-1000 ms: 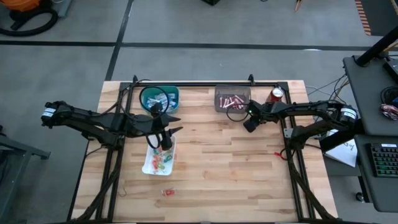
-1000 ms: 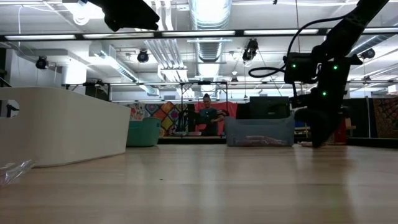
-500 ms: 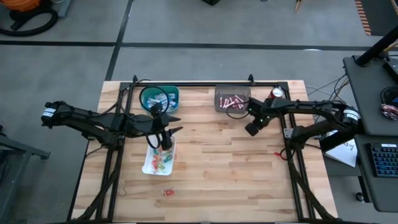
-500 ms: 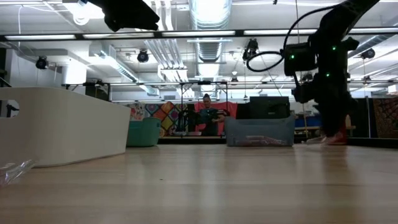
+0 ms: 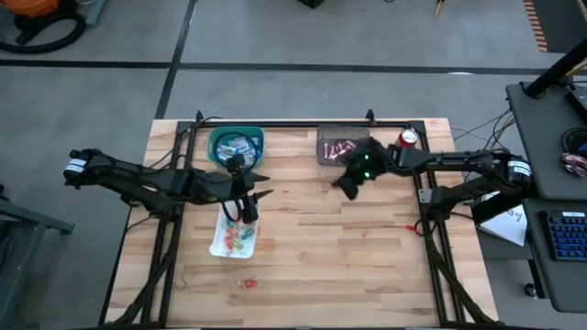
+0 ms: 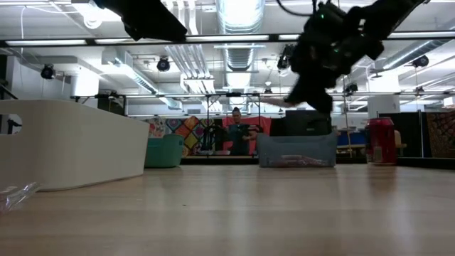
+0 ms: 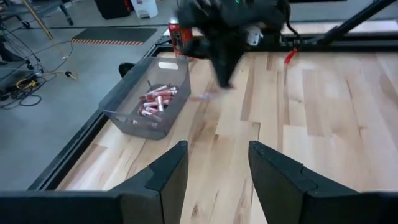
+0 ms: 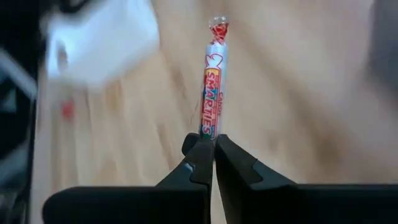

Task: Sort candy
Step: Put the transparent candy rolls into the black bin

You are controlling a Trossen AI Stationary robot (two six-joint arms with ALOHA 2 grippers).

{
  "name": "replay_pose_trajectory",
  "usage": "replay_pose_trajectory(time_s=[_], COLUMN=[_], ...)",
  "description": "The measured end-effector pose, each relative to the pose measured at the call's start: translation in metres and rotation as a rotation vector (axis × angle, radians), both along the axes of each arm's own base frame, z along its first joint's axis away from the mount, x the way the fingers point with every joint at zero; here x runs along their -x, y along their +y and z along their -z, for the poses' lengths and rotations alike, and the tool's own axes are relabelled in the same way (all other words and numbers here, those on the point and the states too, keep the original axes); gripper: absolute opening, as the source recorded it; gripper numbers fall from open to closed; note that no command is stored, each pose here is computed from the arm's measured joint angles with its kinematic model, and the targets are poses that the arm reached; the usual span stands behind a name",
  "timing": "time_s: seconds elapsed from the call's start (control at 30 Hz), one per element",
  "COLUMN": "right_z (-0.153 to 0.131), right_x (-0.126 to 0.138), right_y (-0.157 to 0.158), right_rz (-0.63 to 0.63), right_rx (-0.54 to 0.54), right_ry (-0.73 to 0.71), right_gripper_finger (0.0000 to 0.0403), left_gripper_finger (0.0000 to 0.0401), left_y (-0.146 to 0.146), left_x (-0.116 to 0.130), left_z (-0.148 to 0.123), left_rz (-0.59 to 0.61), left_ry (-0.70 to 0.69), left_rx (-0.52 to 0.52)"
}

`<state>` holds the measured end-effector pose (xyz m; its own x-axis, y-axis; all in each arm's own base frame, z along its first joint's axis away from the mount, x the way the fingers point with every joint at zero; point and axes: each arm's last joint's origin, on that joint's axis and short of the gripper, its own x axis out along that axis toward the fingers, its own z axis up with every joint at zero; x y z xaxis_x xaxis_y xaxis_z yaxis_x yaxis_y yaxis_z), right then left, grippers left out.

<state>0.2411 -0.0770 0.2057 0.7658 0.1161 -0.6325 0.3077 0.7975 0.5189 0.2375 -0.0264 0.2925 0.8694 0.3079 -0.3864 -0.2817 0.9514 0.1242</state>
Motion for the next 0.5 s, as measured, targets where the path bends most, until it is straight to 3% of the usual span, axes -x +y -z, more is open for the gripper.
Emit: replay_pose_trajectory(time_s=[0.07,0.17,0.3,0.5], right_z=[-0.013,-0.033,-0.05,-0.046], right_x=[-0.007,-0.011,-0.004,-0.006], right_y=[-0.008,-0.023,-0.044,-0.072], right_rz=[0.051,0.195,0.399,0.486], right_rx=[0.082,0.244,0.402,0.399], right_ry=[-0.08,-0.09,0.085,0.313], right_gripper_finger=[0.0008,0.0009,0.0009,0.0009], left_gripper_finger=[0.0152,0.0152,0.0152,0.0152], left_y=[-0.001,-0.001,-0.001,-0.001], left_x=[-0.003,-0.006,-0.008,-0.008], left_z=[0.003,0.005,0.005,0.004], left_rz=[0.006,0.009,0.009,0.009], left_ry=[0.013,0.024,0.021,0.02], left_rx=[-0.015,-0.022,-0.022,-0.021])
